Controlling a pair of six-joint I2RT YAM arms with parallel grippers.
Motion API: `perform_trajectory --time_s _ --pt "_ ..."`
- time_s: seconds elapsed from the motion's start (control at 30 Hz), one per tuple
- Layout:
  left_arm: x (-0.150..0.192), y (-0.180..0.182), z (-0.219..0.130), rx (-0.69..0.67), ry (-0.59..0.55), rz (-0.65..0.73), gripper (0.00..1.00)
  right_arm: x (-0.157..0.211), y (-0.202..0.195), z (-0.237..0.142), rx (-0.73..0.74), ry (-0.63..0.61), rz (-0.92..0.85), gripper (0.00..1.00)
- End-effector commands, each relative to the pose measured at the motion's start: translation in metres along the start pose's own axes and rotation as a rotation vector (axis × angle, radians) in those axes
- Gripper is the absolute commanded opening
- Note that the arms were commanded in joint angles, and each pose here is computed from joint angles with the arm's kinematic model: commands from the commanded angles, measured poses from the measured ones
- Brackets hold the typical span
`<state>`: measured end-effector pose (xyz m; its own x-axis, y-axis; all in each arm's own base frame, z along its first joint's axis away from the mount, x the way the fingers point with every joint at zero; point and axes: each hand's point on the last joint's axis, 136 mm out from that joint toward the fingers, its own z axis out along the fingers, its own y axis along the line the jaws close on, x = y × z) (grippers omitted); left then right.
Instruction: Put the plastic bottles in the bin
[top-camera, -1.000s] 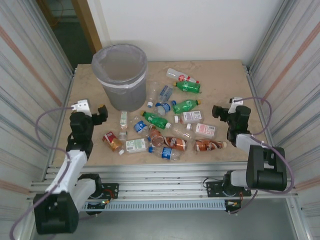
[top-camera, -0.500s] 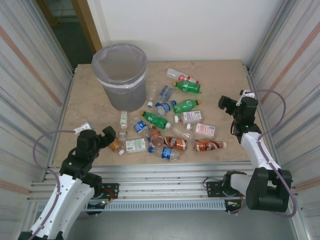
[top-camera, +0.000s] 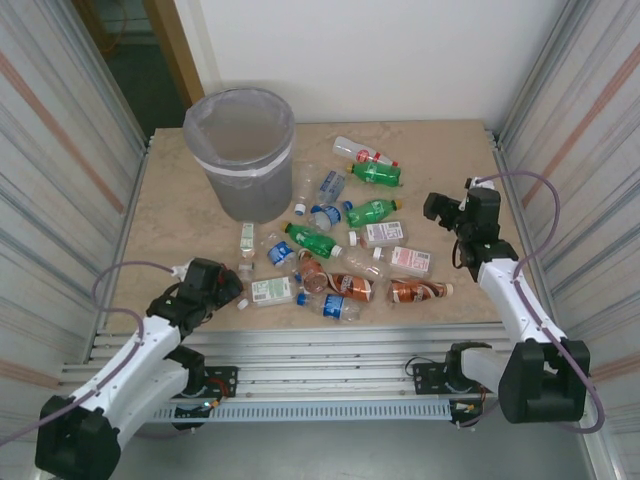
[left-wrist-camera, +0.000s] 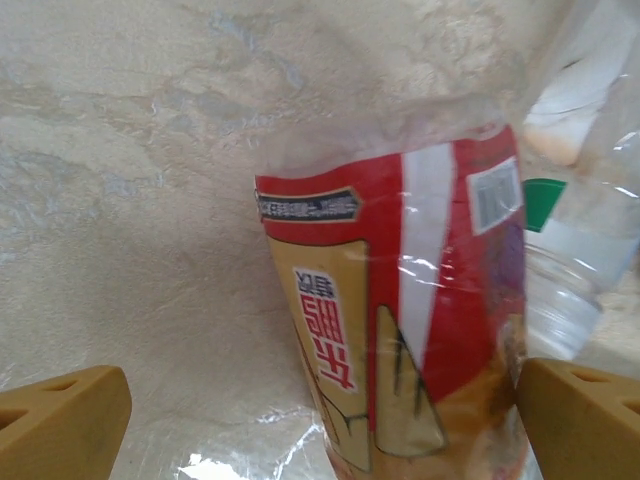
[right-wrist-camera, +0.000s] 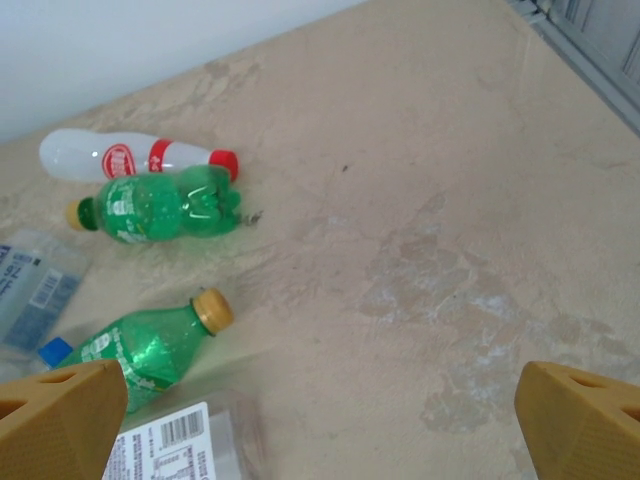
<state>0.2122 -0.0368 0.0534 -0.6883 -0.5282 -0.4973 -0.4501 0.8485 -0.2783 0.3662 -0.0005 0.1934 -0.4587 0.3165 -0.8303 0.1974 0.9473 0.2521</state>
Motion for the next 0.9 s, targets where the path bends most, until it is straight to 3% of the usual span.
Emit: perform_trajectory --time_s 0.0,0.23,0.4,0.57,0.73,0.87 --pt "-0.007 -0.003 0.011 0.017 -0.025 -0.04 0.99 -0.013 0.007 -0.006 0.003 -0.024 0.017 0.98" --pt "-0.009 0.008 0.027 -0.026 0.002 -0.075 0.98 -0.017 0.016 -0.006 0.005 -0.024 0.003 0.98" --pt "-0.009 0.014 0.038 -0.035 0.018 -0.114 0.82 -0.019 0.02 -0.007 0.012 -0.031 -0.004 0.98" --pt "-0.011 0.016 0.042 -0.055 0.027 -0.122 0.58 -0.023 0.021 -0.011 0.024 -0.045 -0.007 0.98" --pt "-0.022 0.008 0.034 -0.034 0.003 -0.103 0.45 -0.028 0.022 -0.016 0.026 -0.056 -0.003 0.98" --pt "-0.053 -0.007 0.01 -0.005 -0.07 -0.039 0.39 -0.032 0.021 -0.021 0.032 -0.065 0.006 0.98"
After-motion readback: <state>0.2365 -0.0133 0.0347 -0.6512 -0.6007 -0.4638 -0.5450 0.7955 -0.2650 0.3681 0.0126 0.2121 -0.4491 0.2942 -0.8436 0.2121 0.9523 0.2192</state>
